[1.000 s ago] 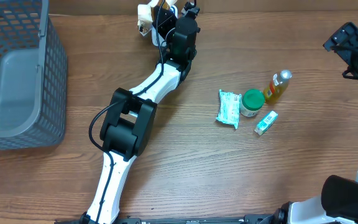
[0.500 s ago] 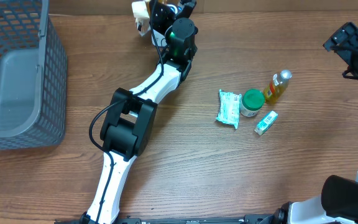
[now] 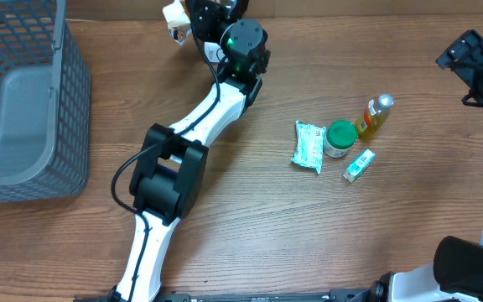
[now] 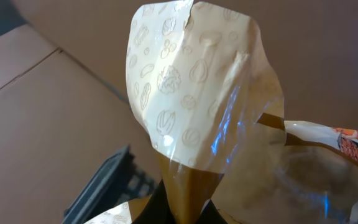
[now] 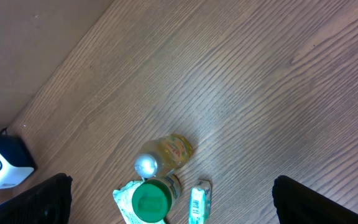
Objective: Scan the item barcode
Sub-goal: 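Hold the snack bag in front of the scanner window, then carry the snack bag right toward the jar with the left gripper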
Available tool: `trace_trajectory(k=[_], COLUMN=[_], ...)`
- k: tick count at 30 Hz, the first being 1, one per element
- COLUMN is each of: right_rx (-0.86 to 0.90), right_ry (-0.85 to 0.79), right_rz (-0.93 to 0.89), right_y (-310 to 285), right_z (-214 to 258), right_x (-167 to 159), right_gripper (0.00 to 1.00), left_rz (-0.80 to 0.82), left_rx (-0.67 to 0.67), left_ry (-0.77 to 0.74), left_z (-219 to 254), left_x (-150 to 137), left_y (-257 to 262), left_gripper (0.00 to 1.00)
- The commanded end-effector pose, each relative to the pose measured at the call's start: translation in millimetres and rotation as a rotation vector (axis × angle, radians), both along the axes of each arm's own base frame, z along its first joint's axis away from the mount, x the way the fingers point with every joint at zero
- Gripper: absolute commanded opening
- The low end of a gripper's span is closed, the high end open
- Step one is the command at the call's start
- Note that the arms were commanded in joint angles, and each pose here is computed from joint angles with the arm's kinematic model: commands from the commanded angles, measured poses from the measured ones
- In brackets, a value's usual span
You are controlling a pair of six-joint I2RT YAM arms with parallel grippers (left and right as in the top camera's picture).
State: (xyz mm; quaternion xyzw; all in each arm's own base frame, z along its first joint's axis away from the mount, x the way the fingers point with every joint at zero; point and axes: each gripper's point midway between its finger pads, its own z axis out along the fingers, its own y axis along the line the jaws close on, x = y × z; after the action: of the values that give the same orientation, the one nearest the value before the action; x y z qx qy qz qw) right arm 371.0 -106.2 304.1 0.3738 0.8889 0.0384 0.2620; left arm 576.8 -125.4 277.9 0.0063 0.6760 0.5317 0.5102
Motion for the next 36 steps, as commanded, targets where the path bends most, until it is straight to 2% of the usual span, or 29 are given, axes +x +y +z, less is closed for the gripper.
trace_trajectory(k=[1,5,13,17,20,22,25,28,31,34,36], right_rx=[0.001,0.001,0.001,0.000,0.001,0.001,0.001,0.001,0.001,0.001,0.001], right_ry=[-0.002,-0.002,-0.002,-0.003,-0.002,-0.002,-0.002,-0.002,-0.002,-0.002,-0.002], right_rz=[0.004,0.004,0.004,0.004,0.004,0.004,0.004,0.004,0.004,0.004,0.004], right_y=[0.0,0.0,0.0,0.0,0.0,0.0,0.0,0.0,0.0,0.0,0.0], right_z=[0.2,0.1,0.2,0.3,0.1,0.2,0.1,0.1,0.1,0.1,0.1], right_x=[0.4,0.3,0.4,0.3,0.3,0.4,0.3,0.3,0.3,0.3,0.3], right_gripper=[1.00,1.00,1.00,1.00,1.00,1.00,1.00,1.00,1.00,1.00,1.00], left_rz=[0.069,0.059,-0.153,-0.305,-0.499,-0.660,-0.820,-0.933,-0.930,-0.893,-0.907], left_rx=[-0.061,-0.027,0.026,-0.024,-0.122,-0.240,-0.440,-0.596,-0.652,-0.658,-0.710], left_ry=[-0.038,0.044,0.257,0.362,0.547,0.731,0.942,1.132,1.262,1.334,1.413], left_z=[33.4,17.1,-40.2,-58.0,-78.8,-96.5,-107.9,-112.9,-122.4,-132.7,-141.6], left_x=[-23.8,-25.3,-29.5,-45.3,-69.7,-98.8,-145.5,-189.9,-215.2,-226.5,-241.5], left_y=[3.4,-10.3,-75.0,-106.8,-133.9,-153.4,-171.4,-182.1,-175.6,-168.1,-173.3], left_gripper=[0.05,0.05,0.05,0.05,0.05,0.04,0.05,0.15,0.22,0.23,0.41])
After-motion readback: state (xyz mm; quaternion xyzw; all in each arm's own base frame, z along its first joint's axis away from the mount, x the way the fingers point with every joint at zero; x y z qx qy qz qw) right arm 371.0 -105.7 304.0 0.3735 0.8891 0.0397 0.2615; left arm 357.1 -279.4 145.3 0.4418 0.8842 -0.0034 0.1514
